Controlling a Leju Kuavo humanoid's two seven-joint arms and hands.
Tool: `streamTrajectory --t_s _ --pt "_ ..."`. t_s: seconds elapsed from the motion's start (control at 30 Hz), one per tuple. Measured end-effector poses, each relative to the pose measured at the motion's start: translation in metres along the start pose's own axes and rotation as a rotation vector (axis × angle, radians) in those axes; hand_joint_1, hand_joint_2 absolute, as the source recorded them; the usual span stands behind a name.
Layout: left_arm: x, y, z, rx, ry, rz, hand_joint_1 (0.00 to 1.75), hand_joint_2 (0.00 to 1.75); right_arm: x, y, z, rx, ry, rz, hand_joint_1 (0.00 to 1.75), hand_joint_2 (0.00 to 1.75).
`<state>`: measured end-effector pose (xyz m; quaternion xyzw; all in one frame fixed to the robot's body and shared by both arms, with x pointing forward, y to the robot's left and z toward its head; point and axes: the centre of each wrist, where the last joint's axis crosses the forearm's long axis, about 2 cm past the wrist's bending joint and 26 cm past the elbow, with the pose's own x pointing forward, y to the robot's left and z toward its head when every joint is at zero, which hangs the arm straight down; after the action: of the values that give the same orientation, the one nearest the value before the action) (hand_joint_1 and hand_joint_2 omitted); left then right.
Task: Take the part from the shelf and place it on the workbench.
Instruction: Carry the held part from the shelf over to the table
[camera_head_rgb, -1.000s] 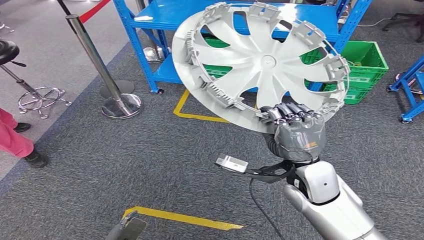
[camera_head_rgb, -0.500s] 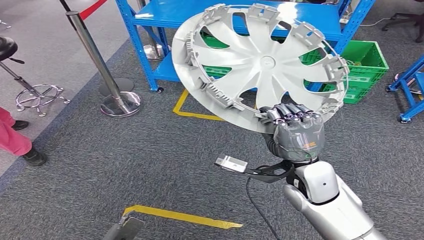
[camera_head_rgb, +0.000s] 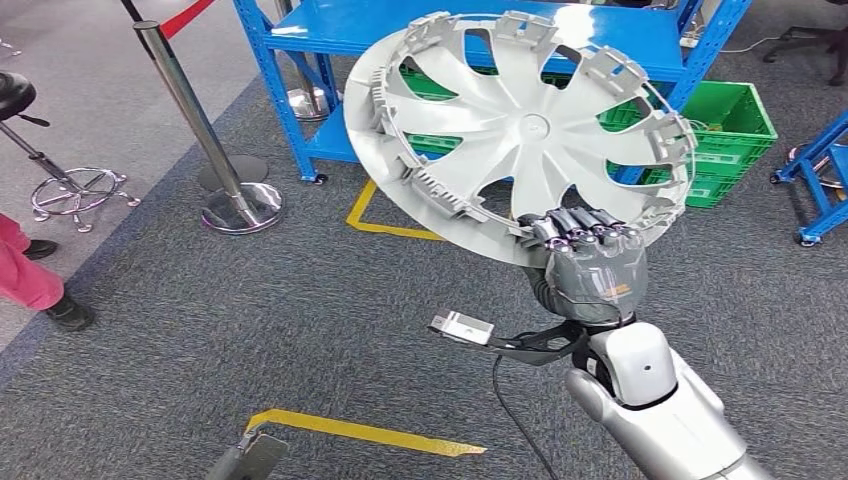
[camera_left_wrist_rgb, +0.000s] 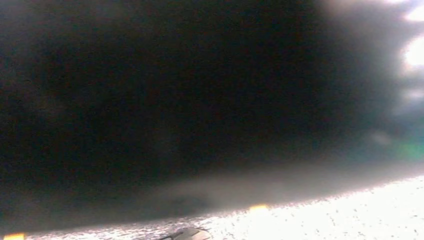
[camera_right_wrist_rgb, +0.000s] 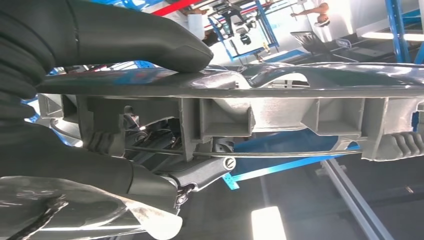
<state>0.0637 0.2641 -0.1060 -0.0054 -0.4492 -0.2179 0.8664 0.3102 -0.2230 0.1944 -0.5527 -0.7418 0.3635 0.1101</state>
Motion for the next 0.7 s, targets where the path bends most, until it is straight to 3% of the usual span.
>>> streamTrajectory --t_s 0.7 --pt "-0.0004 0.0017 -0.0001 -0.005 0.002 0.004 0.00 0.00 -0.0040 0.0024 -0.0054 -0.014 0.056 0.017 1.75 1.75"
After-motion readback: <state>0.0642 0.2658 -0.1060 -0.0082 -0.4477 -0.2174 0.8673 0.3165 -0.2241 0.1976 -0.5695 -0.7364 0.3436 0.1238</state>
